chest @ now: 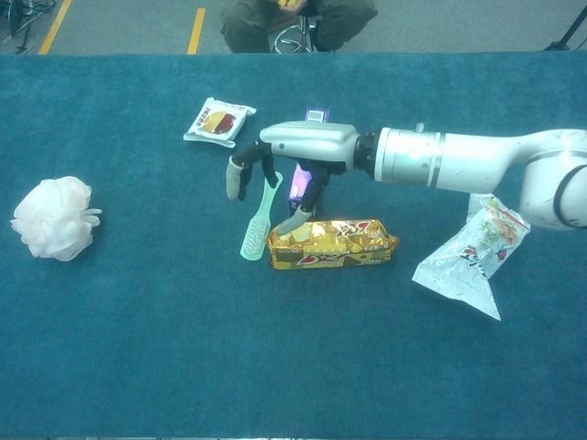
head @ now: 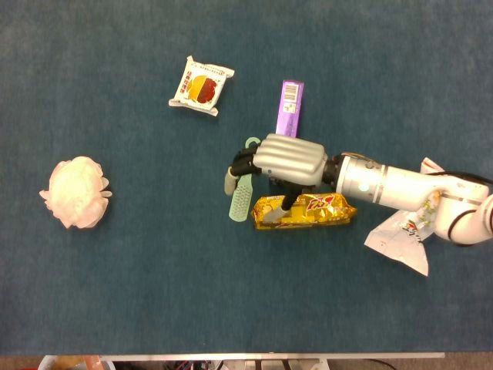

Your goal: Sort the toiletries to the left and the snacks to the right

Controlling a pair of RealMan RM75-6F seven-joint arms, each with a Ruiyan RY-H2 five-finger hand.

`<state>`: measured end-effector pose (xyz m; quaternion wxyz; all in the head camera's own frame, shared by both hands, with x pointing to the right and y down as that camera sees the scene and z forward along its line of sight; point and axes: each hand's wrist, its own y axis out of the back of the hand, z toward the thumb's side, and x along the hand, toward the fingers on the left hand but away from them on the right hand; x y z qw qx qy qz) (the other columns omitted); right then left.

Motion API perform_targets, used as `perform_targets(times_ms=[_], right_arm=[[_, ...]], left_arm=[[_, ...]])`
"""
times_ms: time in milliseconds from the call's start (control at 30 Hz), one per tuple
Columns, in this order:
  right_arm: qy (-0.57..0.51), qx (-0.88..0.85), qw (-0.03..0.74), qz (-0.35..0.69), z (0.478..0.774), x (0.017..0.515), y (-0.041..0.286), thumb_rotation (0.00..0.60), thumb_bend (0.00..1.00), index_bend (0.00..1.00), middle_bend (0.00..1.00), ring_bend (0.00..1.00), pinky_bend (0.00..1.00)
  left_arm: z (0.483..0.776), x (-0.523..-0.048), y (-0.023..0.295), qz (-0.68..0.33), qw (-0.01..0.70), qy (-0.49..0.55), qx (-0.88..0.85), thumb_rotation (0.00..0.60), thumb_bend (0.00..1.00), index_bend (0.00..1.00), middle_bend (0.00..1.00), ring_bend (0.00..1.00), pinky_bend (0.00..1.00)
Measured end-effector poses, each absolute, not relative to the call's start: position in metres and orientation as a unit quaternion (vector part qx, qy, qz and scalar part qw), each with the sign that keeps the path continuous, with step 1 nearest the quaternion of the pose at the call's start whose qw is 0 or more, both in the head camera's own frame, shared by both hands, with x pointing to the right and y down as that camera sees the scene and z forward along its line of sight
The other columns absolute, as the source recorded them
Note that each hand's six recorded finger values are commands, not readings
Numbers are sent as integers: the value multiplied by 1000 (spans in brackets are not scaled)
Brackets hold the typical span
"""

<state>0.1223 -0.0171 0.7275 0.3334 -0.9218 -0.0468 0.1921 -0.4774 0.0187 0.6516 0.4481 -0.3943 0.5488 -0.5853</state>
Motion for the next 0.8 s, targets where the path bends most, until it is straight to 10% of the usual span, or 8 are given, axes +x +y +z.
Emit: perform_targets(times_ms=[800], right_arm=[[37,-849,429,306,750,142,-4,600,0,391,392,292,466]], left_arm=[[665,-473,25,-595,434,543,-403,600,141,421,343,313,457]])
